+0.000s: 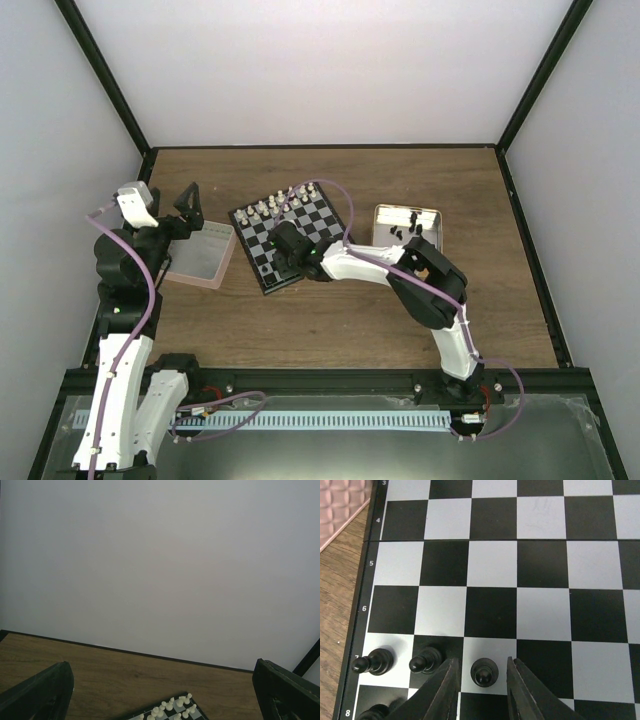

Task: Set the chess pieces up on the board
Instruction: Place the chess piece on the chessboard, then pick up the chess piece from the storage box.

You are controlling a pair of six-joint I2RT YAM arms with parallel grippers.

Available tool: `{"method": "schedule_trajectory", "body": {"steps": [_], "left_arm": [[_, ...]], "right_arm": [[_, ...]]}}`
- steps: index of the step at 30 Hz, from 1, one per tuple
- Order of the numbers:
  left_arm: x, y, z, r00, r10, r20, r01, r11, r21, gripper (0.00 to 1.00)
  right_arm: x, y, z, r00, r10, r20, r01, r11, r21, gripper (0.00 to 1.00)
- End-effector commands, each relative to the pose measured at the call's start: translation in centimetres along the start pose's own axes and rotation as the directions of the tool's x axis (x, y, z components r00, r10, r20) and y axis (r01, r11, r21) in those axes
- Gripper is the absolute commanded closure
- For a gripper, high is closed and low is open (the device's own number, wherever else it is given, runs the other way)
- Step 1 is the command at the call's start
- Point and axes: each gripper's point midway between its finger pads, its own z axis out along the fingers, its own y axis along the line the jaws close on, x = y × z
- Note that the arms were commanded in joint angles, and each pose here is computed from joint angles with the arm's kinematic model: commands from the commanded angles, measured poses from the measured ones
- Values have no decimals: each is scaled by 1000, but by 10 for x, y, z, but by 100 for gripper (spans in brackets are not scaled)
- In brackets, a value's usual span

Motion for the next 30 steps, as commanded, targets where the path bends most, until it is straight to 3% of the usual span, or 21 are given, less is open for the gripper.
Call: {"method": "schedule_trajectory", "body": {"steps": [1, 8, 15, 22, 30], "left_arm": [[-3, -4, -1, 1000, 4, 14, -4, 1000, 18, 0], [-3, -4, -1, 1000, 5, 15, -6, 1000, 19, 0], [-4, -4, -2, 1000, 6, 20, -6, 1000, 17, 0], [-3, -4, -1, 1000, 6, 16, -7, 1000, 19, 0], [0, -3, 2, 1000, 1, 6, -2, 1000, 20, 0]], "right_arm": [[-39, 12, -25, 995, 37, 91, -33, 998, -44, 71], [-80, -2, -70, 972, 102, 212, -91, 994, -61, 66], [-90, -94, -105, 927, 224, 300, -254, 965, 65, 63], [-57, -220, -133, 862, 348, 368, -455, 851, 263, 57], [-2, -302, -119, 823, 483, 298, -567, 729, 384, 57]]}}
